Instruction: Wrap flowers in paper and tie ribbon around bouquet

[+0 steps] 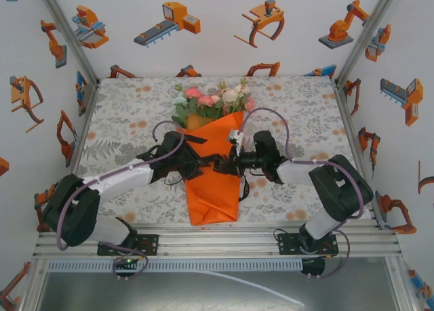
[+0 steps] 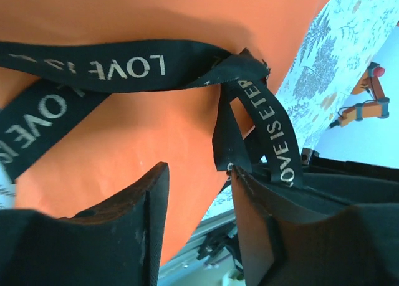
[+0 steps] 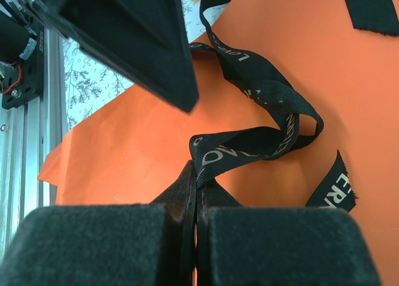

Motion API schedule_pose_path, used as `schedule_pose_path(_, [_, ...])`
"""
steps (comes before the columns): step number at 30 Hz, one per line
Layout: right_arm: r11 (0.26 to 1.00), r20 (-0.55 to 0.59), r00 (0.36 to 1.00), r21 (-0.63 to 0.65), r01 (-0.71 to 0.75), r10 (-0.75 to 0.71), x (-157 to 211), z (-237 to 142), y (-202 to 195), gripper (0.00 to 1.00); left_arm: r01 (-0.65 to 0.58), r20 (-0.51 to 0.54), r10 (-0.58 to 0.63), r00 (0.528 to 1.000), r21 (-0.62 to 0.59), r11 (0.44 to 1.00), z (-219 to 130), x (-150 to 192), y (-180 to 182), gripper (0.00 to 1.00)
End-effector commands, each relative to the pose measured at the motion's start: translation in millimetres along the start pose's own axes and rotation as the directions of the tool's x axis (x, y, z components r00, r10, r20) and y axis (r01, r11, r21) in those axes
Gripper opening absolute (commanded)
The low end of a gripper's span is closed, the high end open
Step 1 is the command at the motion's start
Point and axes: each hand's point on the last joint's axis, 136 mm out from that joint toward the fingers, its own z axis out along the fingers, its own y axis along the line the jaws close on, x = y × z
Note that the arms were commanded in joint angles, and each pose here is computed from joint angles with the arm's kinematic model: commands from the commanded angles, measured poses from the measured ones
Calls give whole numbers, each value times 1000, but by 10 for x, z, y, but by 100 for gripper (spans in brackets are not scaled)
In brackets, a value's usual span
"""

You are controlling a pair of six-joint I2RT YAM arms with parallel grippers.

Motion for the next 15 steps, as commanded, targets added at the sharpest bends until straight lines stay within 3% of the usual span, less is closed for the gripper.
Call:
schedule_pose_path(1, [999, 30, 999, -22, 24, -23, -90, 22, 34, 0, 137, -45, -132, 990, 134, 982, 49, 10, -369, 49])
schedule_pose_path(6, [999, 42, 999, -34, 23, -22, -120, 31, 45, 0, 189, -122, -174, 977, 130, 973, 293, 115, -301, 49])
schedule_pose_path(10, [999, 47, 999, -28, 26, -25, -134, 38, 24, 0, 208, -190, -182, 965, 124, 970, 448, 247, -318, 42])
schedule_pose_path(15, [1000, 43, 999, 20, 15, -16, -108, 38, -63, 0, 237, -190, -213, 959, 114, 965, 431, 238, -238, 17])
